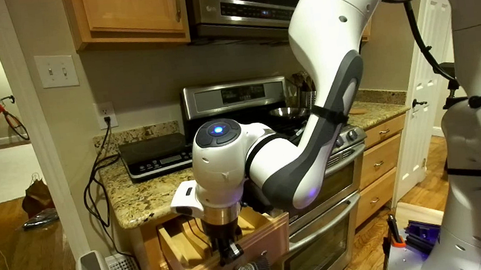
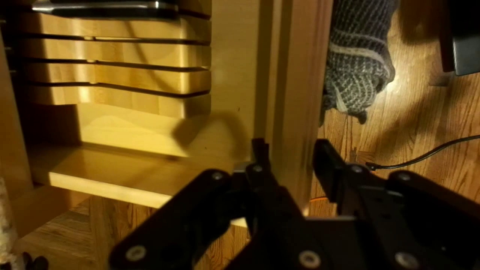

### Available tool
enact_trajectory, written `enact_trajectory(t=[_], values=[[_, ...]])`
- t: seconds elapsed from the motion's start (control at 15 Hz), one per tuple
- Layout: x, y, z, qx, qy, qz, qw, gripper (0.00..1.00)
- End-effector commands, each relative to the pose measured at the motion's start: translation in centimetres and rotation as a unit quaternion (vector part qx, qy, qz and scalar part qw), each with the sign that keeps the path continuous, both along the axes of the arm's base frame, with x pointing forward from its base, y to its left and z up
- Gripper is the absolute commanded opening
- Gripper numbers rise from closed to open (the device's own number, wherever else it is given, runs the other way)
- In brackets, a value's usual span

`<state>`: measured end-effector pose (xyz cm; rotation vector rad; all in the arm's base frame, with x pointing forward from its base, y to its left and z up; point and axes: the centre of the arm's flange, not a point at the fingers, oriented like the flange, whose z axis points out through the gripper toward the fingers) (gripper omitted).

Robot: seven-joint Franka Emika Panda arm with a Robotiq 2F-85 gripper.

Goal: Close the drawer

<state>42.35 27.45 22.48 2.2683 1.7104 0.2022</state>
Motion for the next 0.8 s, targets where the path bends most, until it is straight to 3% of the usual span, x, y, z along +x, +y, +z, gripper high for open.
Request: enact_trajectory(t=[0.0, 0.13, 0.73], values=[[0.21, -0.1, 0.61, 0.001, -0.006, 0.0, 1.0, 0.44], [0.46, -0.25, 1.35, 0.002, -0.012, 0.0, 0.9999, 0.56], [0.47, -0.3, 1.35, 0.002, -0.012, 0.001, 0.9999, 0.56]])
